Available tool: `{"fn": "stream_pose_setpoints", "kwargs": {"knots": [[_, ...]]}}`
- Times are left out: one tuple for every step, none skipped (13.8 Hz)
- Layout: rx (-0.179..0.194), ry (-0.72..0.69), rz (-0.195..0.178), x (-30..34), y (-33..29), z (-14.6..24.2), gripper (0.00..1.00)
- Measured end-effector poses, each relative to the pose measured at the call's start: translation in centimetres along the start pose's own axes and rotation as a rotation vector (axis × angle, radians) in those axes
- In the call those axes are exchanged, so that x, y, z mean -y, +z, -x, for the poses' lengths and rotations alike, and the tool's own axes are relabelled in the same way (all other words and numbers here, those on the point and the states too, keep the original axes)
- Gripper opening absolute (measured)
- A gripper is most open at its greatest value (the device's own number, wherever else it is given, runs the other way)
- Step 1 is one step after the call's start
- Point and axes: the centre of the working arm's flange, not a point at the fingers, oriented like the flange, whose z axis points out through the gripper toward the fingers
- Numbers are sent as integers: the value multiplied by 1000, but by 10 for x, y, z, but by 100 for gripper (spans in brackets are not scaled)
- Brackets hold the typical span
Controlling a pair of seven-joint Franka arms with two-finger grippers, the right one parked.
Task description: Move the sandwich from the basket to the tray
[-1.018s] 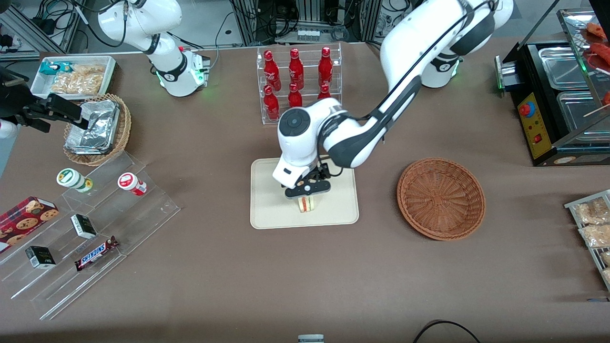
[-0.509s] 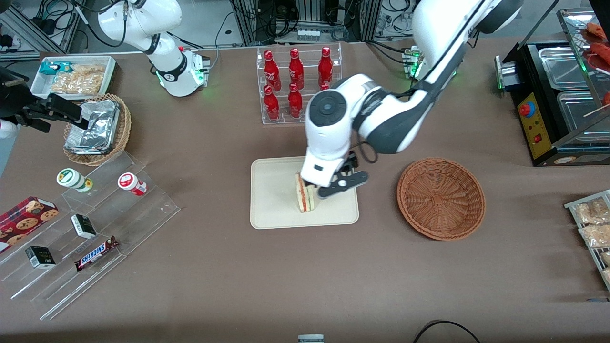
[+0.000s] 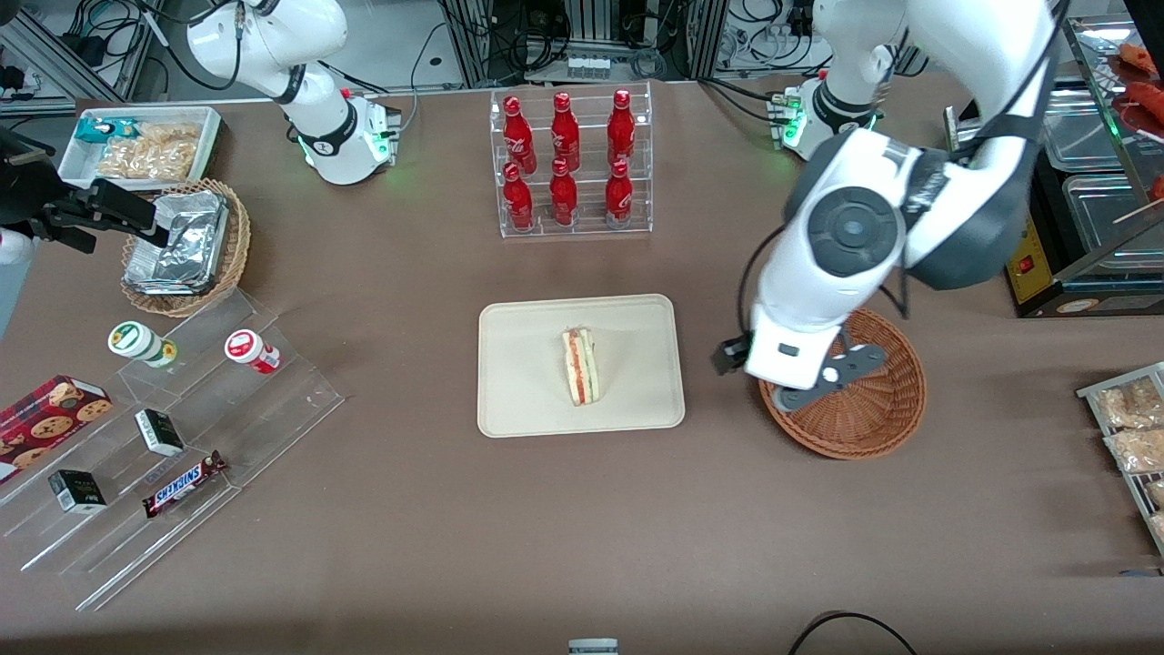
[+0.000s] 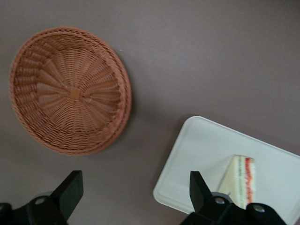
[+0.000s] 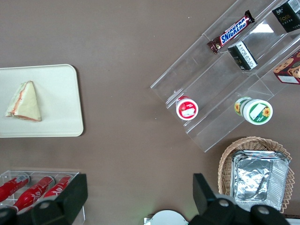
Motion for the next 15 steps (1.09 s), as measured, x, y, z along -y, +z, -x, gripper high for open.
{"fn": "stream_pose_setpoints", "kwargs": {"knots": [[19, 20, -11, 14, 0, -6, 100], [40, 42, -21, 30, -2, -12, 100], [56, 65, -31, 46, -5, -19, 100], [74, 89, -42, 63, -9, -26, 100], [97, 114, -49, 80, -13, -31, 100], [121, 146, -54, 97, -18, -35, 100], [141, 181, -62, 113, -24, -38, 100], [158, 213, -63, 132, -29, -42, 100], [172, 247, -54, 151, -34, -45, 100], [180, 282, -49, 171, -38, -47, 100], [182, 324, -49, 189, -42, -47, 100], [180, 368, -47, 207, -48, -45, 100], [173, 403, -42, 224, -56, -42, 100], [161, 420, -37, 237, -65, -39, 100], [145, 426, -33, 246, -75, -35, 100]]}}
